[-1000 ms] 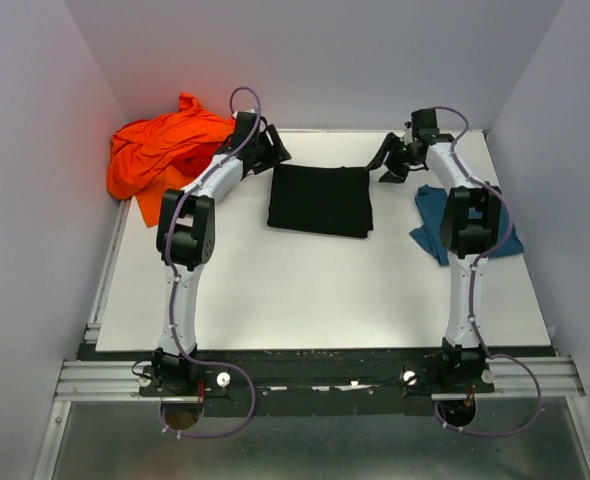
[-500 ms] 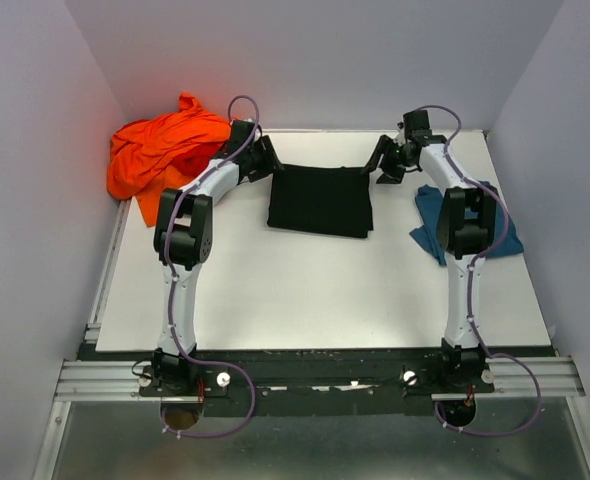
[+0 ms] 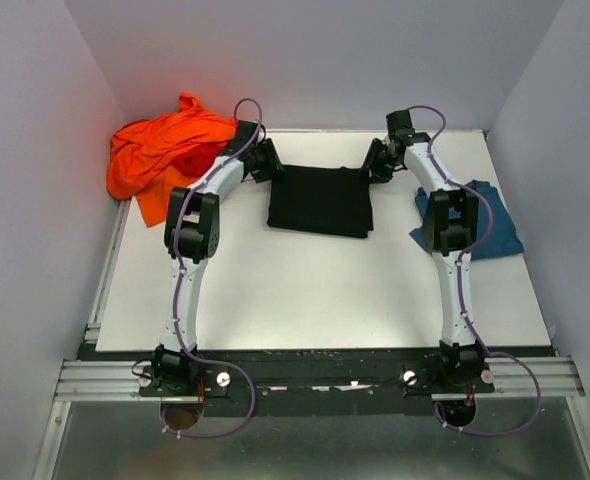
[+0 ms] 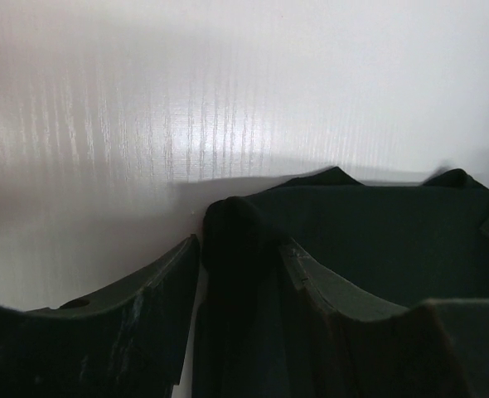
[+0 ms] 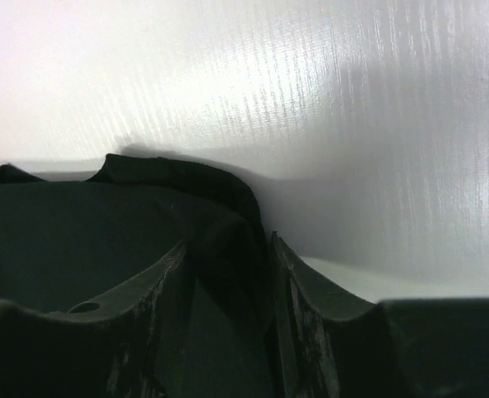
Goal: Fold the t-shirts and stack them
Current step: Put the neatly folded tshirt into the corner of the board with both arms
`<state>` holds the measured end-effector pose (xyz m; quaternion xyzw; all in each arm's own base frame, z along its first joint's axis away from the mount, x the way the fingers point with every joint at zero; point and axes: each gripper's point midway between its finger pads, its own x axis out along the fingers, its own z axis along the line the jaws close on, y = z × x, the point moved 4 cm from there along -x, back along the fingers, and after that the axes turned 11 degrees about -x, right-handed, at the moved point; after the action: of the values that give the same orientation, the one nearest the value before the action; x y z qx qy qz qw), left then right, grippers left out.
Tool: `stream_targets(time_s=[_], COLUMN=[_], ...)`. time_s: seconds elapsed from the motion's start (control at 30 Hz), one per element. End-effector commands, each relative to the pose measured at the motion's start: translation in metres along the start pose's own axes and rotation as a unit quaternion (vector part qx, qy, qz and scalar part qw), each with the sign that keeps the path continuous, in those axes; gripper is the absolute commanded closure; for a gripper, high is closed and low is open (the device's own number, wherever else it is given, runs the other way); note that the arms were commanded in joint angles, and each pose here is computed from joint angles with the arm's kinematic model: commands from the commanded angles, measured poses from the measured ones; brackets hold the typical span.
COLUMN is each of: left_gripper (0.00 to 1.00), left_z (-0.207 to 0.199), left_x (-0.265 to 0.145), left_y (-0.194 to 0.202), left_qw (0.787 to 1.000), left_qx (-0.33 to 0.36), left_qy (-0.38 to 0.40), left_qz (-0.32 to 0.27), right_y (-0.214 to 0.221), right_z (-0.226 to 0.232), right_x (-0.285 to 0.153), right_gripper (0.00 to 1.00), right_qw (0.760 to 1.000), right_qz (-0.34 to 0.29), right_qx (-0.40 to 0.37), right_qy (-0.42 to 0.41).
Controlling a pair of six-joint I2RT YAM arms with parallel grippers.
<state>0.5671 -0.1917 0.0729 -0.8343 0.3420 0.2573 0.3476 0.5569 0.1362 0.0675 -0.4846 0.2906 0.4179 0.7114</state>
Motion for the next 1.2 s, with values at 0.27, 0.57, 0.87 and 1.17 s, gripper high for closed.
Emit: stream_targets(time_s=[0.27,0.57,0.87,1.17], left_gripper=[0.58,0.91,1.0,1.0], left_z=[0.014,-0.009,-0.047,-0.096], left_x=[0.035,0.026,-0.063,-0.133], left_y=[0.019,0.009,0.015,0.075], left_qw=[0.997,0.991,0.957,0.931], left_qx=[-0.066,-0.043,0.032,0.092], left_qy=[0.017,0.123,0.262,0.316], left_qz=[0.046,-0.013,-0.119,-0.159], right_y=[0.011,-0.009,-0.004,0.037], right_z=[0.01,0.027,0.038,0.021], right_x=[0.015,-0.02,-0.107,-0.173], right_gripper=[0.88,0.99,0.99,0.99], right_qw=[0.998,0.996,0.989,0.986], right_qz=[0.03,-0.022,-0.104,-0.147], right_qx=[0.02,-0.015,-0.075,-0.075], right_qy=[-0.055,-0.083,-0.077,-0.039])
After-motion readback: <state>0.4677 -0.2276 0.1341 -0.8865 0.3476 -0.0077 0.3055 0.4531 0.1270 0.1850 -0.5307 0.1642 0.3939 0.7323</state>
